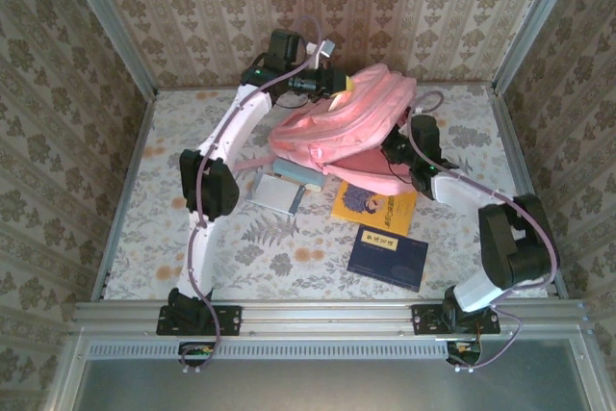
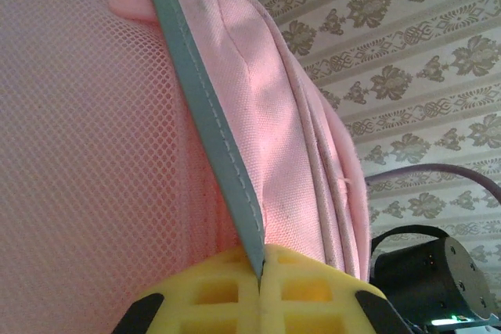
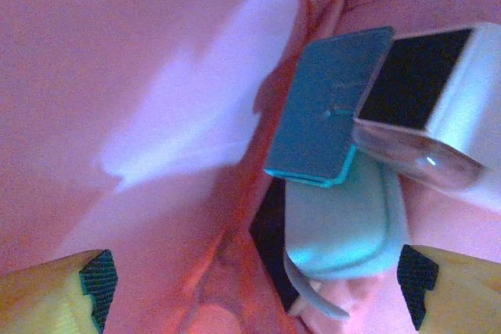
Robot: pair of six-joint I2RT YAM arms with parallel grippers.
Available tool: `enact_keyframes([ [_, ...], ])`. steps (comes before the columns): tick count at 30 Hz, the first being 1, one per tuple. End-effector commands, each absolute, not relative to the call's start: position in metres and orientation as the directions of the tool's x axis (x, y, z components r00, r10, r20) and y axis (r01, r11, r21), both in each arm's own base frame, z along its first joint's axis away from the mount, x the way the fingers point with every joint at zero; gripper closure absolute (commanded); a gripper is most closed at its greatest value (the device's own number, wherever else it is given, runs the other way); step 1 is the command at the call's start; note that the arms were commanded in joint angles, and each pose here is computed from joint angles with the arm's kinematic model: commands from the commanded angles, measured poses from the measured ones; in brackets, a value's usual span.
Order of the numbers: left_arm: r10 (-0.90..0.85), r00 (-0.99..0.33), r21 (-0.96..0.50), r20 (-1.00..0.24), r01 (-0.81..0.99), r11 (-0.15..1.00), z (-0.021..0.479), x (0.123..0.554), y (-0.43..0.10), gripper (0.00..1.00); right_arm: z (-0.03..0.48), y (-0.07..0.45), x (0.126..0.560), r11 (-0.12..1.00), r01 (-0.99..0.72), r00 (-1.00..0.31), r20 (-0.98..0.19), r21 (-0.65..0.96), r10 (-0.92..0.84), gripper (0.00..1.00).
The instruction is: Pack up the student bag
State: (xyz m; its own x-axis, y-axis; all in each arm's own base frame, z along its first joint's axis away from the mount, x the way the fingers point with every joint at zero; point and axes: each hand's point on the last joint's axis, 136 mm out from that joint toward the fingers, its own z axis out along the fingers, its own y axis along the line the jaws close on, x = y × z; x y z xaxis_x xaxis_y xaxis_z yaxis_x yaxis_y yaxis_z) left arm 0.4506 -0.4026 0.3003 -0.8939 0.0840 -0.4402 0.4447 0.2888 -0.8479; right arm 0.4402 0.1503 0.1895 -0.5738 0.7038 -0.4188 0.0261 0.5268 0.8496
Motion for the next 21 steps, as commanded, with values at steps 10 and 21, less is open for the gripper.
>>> enact_keyframes([
  [10, 0.091, -0.857, -0.781, -0.507, 0.502, 0.372, 0.300, 0.450, -0.392, 0.93, 0.169, 0.091, 0.320, 0.786, 0.143, -0.568, -0.600, 0.602, 0.563, 0.08],
  [21, 0.139, -0.819, -0.652, -0.556, 0.533, 0.539, 0.296, 0.390, -0.372, 0.39, 0.120, 0.049, 0.220, 0.810, 0.427, -0.687, -0.437, 0.403, 0.580, 0.09],
])
